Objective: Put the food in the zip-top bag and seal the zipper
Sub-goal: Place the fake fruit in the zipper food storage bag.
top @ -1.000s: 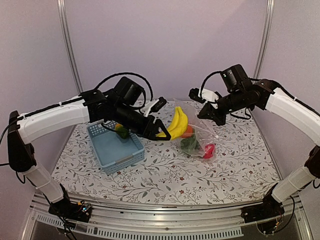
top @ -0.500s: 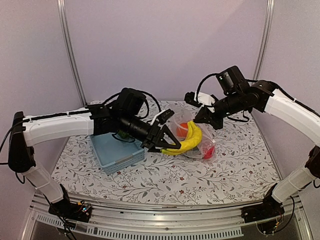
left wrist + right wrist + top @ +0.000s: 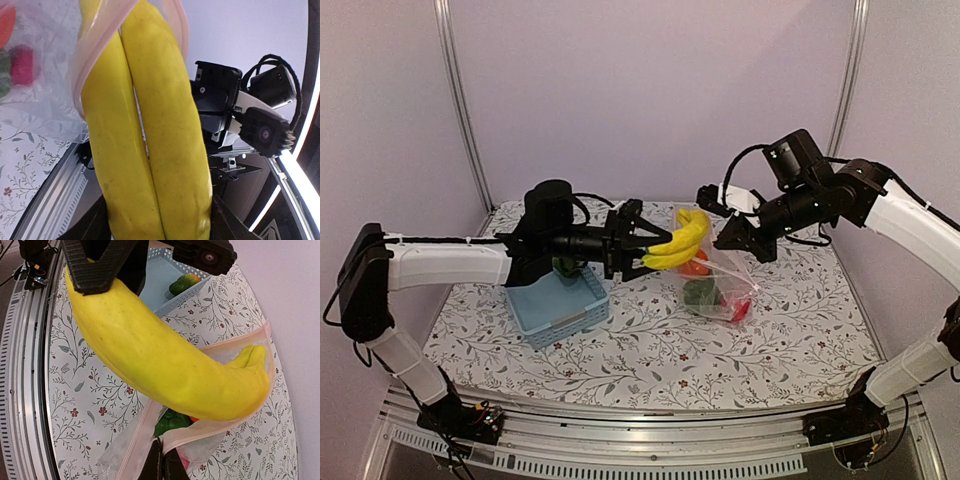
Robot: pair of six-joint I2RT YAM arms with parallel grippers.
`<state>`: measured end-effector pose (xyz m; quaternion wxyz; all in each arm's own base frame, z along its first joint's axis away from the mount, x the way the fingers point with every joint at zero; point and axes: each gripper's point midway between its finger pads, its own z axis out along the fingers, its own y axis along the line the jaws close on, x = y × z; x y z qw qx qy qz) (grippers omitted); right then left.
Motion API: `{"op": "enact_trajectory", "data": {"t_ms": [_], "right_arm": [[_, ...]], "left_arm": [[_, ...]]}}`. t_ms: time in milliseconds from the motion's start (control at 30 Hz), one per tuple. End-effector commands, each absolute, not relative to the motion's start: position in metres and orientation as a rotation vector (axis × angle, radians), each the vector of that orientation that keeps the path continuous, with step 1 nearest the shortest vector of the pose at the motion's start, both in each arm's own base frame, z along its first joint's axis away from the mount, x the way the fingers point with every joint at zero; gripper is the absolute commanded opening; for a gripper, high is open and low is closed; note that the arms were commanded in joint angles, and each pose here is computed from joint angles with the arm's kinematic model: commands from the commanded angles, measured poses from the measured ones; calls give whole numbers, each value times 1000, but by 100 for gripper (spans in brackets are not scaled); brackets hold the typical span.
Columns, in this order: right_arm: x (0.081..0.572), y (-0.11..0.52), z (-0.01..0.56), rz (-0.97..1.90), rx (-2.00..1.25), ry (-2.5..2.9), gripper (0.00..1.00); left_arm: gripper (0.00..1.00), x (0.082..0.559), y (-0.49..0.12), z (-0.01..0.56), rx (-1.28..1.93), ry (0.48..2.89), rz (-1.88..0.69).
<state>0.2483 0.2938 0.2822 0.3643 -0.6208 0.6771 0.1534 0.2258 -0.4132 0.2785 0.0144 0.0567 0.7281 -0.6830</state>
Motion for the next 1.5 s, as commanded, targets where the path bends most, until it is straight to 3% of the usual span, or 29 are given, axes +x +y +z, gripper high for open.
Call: {"op": "enact_trajectory", "data": {"t_ms": [0, 200, 333, 433, 500, 567, 600, 633, 900, 1067, 1267, 1367, 1467], "right_arm": [[238, 296, 285, 420, -1626, 1726, 0], [248, 299, 317, 402, -1533, 1696, 0], [263, 295, 323, 325, -1462, 1722, 0], [277, 291, 317, 257, -1421, 1756, 0], [278, 292, 316, 255, -1419, 1756, 0], [276, 294, 317, 275, -1424, 1749, 0], [275, 295, 318, 285, -1423, 1746, 0], [275, 295, 319, 288, -1421, 1745, 0], [275, 296, 322, 339, -1402, 1757, 0], [283, 295, 320, 341, -1377, 1784, 0], [288, 295, 322, 347, -1358, 1792, 0], [294, 290, 327, 330, -1325, 1801, 0], [311, 275, 335, 255, -1257, 1810, 0]], "left_arm": [[27, 229, -434, 324, 180, 2073, -2342], [27, 242, -447, 297, -121, 2069, -2501], [28, 248, -452, 275, -255, 2114, -2484], [33, 252, -452, 274, -300, 2121, -2457], [43, 257, -451, 271, -341, 2132, -2415], [71, 261, -452, 271, -339, 2149, -2372], [95, 264, -452, 275, -326, 2145, -2359], [99, 267, -452, 278, -312, 2140, -2346], [100, 287, -448, 320, -119, 2064, -2169], [100, 292, -442, 335, -186, 2010, -2153], [100, 301, -451, 339, -101, 2075, -2019], [100, 305, -446, 358, 14, 2049, -1848], [100, 318, -418, 377, 146, 2009, -1389]]}}
